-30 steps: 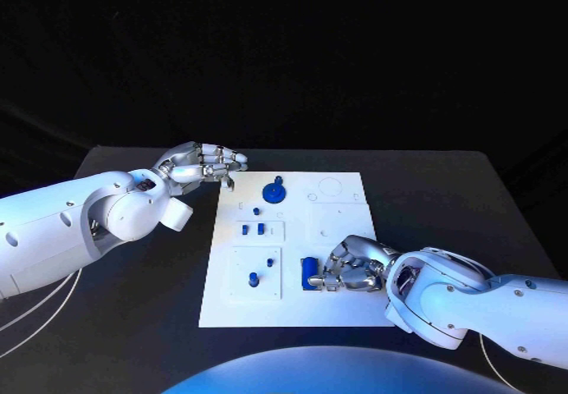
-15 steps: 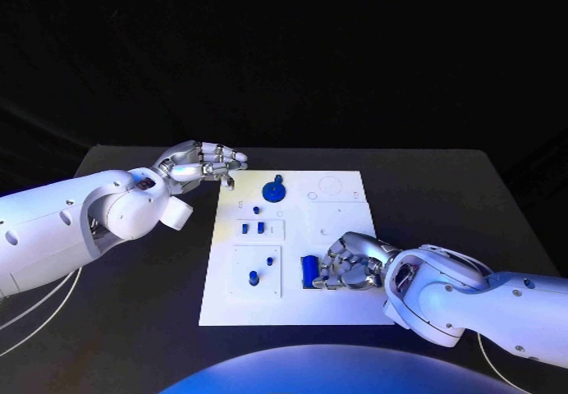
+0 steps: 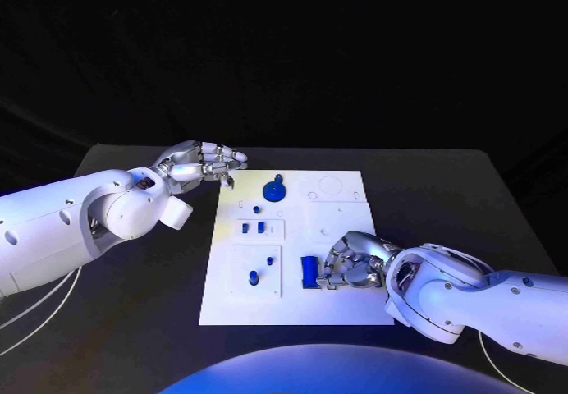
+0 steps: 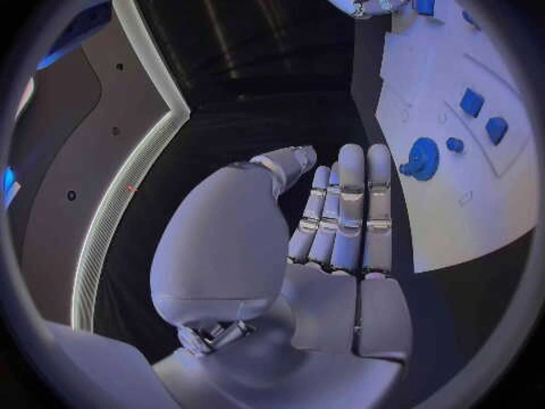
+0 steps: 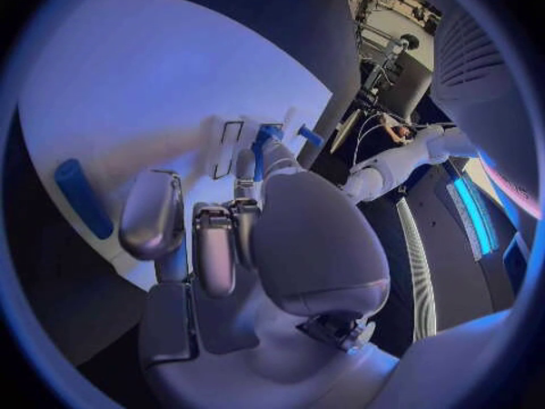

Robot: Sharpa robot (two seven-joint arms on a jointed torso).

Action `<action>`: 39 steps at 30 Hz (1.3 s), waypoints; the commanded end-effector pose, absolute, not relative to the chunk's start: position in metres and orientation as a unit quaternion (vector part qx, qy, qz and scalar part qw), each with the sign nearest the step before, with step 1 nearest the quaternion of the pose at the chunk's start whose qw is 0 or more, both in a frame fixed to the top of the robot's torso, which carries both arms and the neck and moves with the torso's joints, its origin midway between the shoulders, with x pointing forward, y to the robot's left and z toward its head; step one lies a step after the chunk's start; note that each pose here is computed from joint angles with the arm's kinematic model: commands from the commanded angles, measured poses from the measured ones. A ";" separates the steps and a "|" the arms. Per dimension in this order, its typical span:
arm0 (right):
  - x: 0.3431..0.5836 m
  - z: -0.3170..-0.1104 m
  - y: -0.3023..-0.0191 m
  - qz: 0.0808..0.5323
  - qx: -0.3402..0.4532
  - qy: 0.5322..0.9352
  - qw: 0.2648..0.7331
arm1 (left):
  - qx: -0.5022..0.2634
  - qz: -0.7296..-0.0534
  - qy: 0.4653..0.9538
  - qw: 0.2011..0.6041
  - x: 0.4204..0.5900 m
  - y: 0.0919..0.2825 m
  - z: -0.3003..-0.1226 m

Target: Assemble the parts on the task board

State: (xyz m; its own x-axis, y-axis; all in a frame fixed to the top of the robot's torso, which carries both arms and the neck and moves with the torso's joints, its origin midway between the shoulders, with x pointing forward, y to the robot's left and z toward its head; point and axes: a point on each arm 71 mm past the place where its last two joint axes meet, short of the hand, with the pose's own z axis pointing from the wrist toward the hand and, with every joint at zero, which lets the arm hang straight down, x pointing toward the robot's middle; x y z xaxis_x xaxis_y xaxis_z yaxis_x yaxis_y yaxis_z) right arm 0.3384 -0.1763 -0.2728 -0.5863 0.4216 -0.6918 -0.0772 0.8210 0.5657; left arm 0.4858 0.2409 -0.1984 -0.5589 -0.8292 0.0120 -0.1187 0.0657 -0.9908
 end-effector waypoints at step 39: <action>0.336 -0.255 -0.281 0.183 0.102 0.807 0.553 | -0.379 -0.599 0.618 0.340 0.483 0.247 -0.201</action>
